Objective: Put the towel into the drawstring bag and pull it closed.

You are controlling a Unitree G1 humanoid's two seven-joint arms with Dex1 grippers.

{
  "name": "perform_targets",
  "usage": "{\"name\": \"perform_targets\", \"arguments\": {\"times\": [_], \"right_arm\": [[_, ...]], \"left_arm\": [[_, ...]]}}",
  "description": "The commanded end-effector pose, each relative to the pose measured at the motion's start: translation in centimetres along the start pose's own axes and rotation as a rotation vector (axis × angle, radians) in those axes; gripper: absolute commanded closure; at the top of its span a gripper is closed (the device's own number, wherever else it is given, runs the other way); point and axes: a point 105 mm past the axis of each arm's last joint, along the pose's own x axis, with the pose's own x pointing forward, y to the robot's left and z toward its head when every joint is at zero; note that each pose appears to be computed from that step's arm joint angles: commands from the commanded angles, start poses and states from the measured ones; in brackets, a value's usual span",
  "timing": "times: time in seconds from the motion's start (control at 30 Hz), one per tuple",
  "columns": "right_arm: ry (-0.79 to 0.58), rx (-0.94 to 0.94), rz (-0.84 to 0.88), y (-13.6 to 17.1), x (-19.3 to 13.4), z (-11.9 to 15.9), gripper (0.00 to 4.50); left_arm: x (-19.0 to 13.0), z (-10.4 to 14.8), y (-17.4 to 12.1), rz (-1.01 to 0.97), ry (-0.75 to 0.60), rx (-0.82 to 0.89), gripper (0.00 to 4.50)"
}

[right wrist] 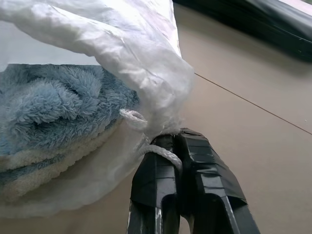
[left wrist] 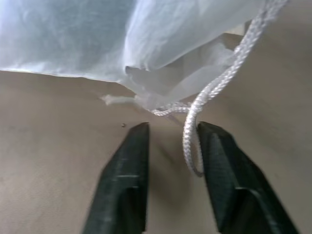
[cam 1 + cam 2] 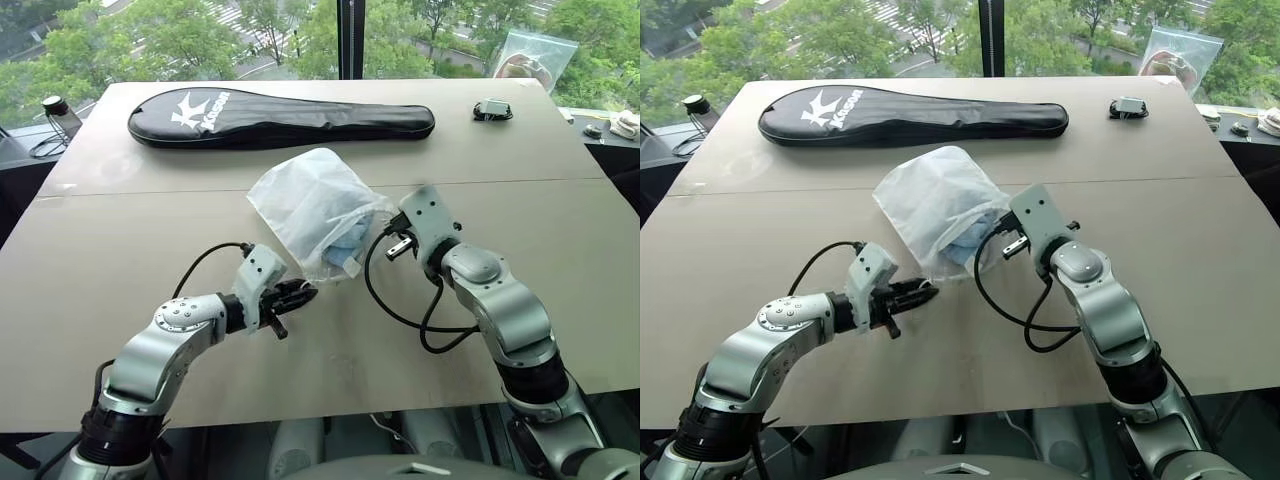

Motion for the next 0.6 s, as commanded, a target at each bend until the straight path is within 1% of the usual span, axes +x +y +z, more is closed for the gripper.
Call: {"name": "perform_targets", "arguments": {"times": [0.03,0.17,0.23,0.27,0.3,0.33,0.37,0.43,0.53,0.57,0.6], "right_arm": [[-0.066,-0.004,-0.045,-0.9,-0.6,1.5,4.50],[-0.159,0.010,-0.148,-2.9,-0.8,3.4,4.50],[-0.253,0.022,-0.224,-4.7,-1.5,5.3,4.50],[-0.315,0.028,-0.271,-5.8,-2.2,6.5,4.50],[-0.358,0.033,-0.304,-6.6,-2.7,7.3,4.50],[-0.406,0.030,-0.346,-7.6,-3.4,8.3,4.50],[-0.433,0.026,-0.370,-8.1,-3.8,8.9,4.50],[-0.498,-0.022,-0.423,-9.4,-4.8,10.5,4.50],[-0.587,-0.092,-0.456,-10.6,-6.1,13.2,4.50],[-0.617,-0.108,-0.461,-10.8,-6.5,14.1,4.50],[-0.636,-0.117,-0.464,-11.0,-6.8,14.6,4.50]], "left_arm": [[-0.3,0.3,1.1,0.044,-0.016,0.039,4.49],[-1.5,2.3,3.4,0.160,-0.102,0.092,4.49],[-2.6,4.0,5.1,0.265,-0.157,0.173,4.49],[-3.6,5.7,6.6,0.363,-0.207,0.239,4.49],[-4.4,6.9,7.5,0.430,-0.244,0.284,4.49],[-5.6,8.8,9.0,0.536,-0.301,0.333,4.49],[-6.4,10.0,9.9,0.601,-0.340,0.359,4.49],[-8.5,13.7,12.2,0.761,-0.439,0.416,4.49],[-10.8,18.6,13.7,0.890,-0.555,0.486,4.49],[-11.5,20.0,14.1,0.924,-0.586,0.499,4.49],[-11.9,20.8,14.3,0.944,-0.605,0.505,4.49]]}}
